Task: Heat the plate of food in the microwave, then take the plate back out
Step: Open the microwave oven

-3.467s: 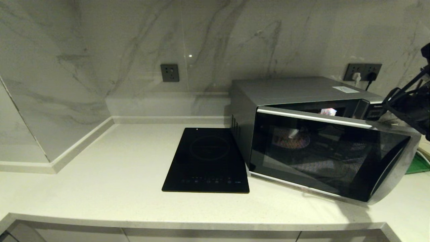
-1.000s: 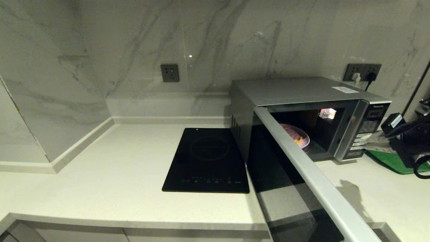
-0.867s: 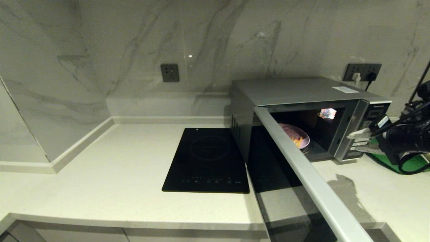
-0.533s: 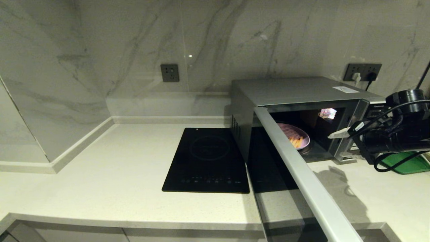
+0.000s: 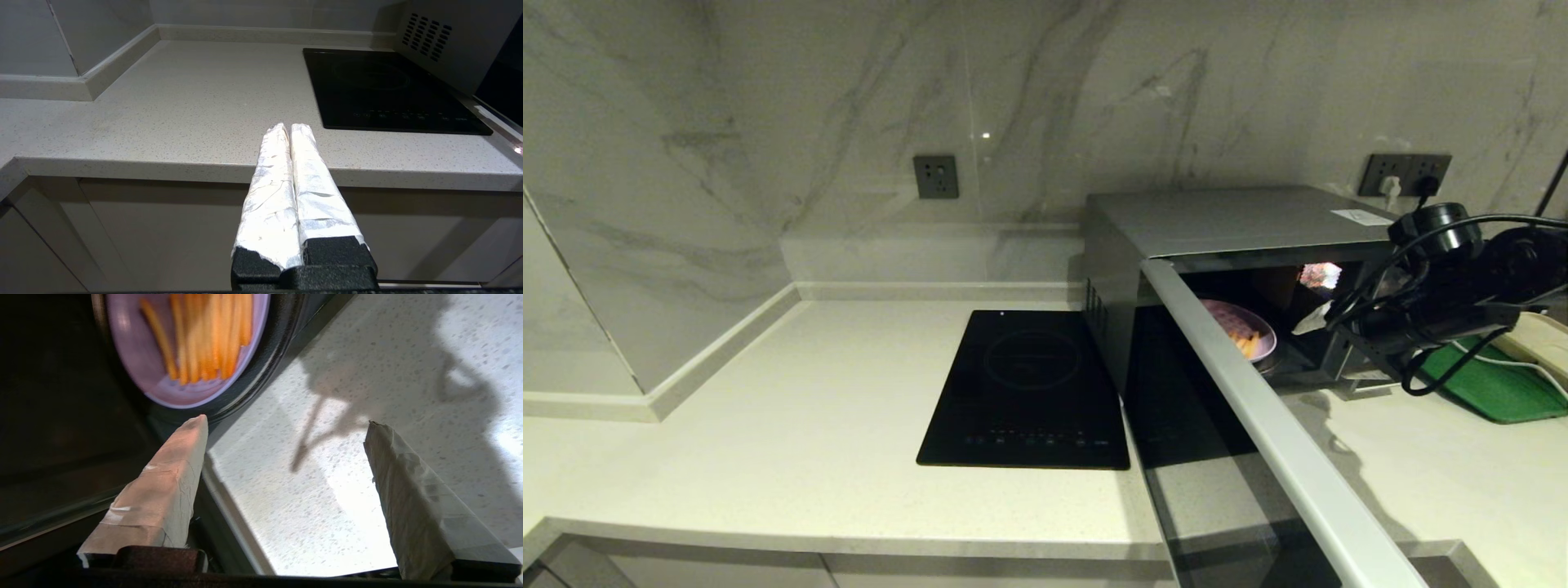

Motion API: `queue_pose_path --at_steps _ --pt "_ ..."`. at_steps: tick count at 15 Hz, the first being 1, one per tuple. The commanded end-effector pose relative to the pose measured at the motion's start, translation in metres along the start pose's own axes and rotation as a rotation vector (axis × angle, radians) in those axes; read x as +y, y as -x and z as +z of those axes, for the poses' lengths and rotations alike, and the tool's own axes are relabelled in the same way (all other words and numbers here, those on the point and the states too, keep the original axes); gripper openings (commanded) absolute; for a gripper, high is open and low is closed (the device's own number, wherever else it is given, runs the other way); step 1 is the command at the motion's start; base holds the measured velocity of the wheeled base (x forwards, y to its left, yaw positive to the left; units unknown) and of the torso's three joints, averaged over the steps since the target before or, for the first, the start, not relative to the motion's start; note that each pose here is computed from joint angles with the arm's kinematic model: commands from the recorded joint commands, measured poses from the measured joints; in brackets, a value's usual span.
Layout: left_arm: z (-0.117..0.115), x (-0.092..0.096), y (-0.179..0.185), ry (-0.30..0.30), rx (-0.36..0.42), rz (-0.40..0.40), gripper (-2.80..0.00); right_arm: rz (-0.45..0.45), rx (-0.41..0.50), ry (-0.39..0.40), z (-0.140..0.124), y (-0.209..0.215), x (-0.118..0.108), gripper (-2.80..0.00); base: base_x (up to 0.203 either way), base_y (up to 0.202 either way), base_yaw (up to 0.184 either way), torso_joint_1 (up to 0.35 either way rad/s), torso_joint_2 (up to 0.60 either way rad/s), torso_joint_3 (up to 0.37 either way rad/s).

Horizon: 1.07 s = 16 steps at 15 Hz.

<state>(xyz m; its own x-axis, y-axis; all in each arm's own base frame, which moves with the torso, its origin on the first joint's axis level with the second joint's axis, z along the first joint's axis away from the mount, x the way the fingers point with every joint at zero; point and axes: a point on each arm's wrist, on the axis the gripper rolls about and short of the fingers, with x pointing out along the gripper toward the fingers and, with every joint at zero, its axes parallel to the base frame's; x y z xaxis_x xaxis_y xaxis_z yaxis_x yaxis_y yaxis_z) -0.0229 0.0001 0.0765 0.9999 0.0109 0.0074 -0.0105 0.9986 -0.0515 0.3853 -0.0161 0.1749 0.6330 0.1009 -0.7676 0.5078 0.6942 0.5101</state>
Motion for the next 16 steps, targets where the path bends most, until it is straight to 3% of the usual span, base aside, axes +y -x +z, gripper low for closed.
queue_pose_path --at_steps 1,2,5,9,16 --pt "0.000 0.000 0.000 0.001 -0.001 0.001 -2.80 -0.058 0.027 0.021 -0.002 -0.017 0.012 0.00 0.000 0.000 0.000 0.000 0.00 0.000" --pt "0.000 0.000 0.000 0.001 0.000 0.000 -2.80 -0.094 0.035 0.027 -0.004 -0.024 0.014 0.00 0.000 0.000 0.000 0.000 0.00 0.000" --pt "0.000 0.000 0.000 0.001 0.000 0.001 -2.80 -0.094 0.034 0.053 -0.007 -0.035 0.027 0.00 0.000 0.000 0.000 0.000 0.00 0.000" --pt "0.000 0.000 0.000 0.001 0.000 0.001 -2.80 -0.148 -0.014 0.067 -0.005 -0.064 0.034 0.00 0.000 0.000 0.000 0.000 0.00 0.000" --pt "0.000 0.000 0.000 0.001 -0.002 0.000 -2.80 -0.175 -0.049 0.061 0.000 -0.085 0.035 0.00 0.000 0.000 0.000 0.000 0.00 0.000"
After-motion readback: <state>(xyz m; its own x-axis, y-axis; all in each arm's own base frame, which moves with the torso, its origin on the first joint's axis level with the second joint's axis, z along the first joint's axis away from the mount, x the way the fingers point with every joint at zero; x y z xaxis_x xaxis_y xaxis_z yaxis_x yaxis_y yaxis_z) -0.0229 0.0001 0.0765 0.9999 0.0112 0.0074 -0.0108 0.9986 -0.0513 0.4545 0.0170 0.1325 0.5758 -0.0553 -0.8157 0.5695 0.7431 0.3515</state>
